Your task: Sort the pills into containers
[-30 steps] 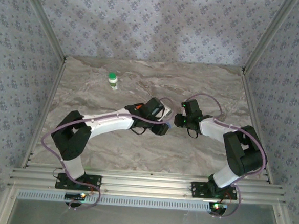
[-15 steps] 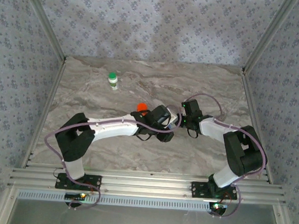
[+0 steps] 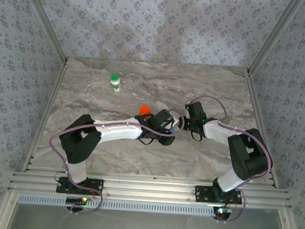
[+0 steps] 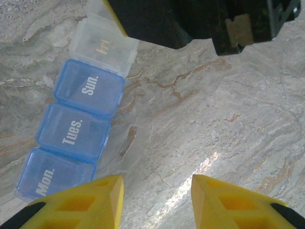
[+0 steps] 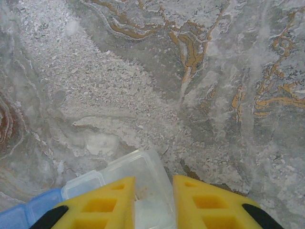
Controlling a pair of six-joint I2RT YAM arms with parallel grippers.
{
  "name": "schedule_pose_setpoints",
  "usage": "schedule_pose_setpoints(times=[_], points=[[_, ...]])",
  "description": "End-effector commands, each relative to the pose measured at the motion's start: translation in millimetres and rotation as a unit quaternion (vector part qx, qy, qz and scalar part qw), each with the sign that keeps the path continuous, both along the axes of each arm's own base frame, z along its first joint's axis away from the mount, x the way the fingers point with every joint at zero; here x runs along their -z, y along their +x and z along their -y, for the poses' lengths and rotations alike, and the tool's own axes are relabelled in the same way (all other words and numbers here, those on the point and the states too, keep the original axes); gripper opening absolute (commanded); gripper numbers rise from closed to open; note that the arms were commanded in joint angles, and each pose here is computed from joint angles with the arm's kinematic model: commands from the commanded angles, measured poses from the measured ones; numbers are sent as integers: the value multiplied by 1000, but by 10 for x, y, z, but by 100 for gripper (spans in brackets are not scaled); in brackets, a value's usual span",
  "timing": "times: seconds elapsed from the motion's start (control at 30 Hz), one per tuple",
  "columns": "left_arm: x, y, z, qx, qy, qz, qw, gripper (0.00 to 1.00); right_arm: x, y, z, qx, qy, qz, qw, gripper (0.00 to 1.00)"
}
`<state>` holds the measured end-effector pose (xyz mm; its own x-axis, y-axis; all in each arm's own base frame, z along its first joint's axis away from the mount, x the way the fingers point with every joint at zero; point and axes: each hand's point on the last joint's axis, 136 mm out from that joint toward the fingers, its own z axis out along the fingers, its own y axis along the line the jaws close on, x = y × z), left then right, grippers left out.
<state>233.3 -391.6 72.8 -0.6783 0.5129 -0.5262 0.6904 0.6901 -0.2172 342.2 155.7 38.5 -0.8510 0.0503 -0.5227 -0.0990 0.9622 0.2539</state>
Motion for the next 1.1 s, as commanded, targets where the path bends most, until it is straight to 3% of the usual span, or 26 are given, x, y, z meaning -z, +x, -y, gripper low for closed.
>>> schedule_pose_setpoints(times=[0.0,0.73,1.07], points=[[138,20,-24,1,17,3,1000,42,462,-409,376,21,-79,-93,992,26],[-81,383,-131,-33,58,100,993,42,472,-407,369,20,-80,-96,992,26],[-43,534,-172,-59,67,103,991,41,475,-409,363,18,-81,-97,992,26]])
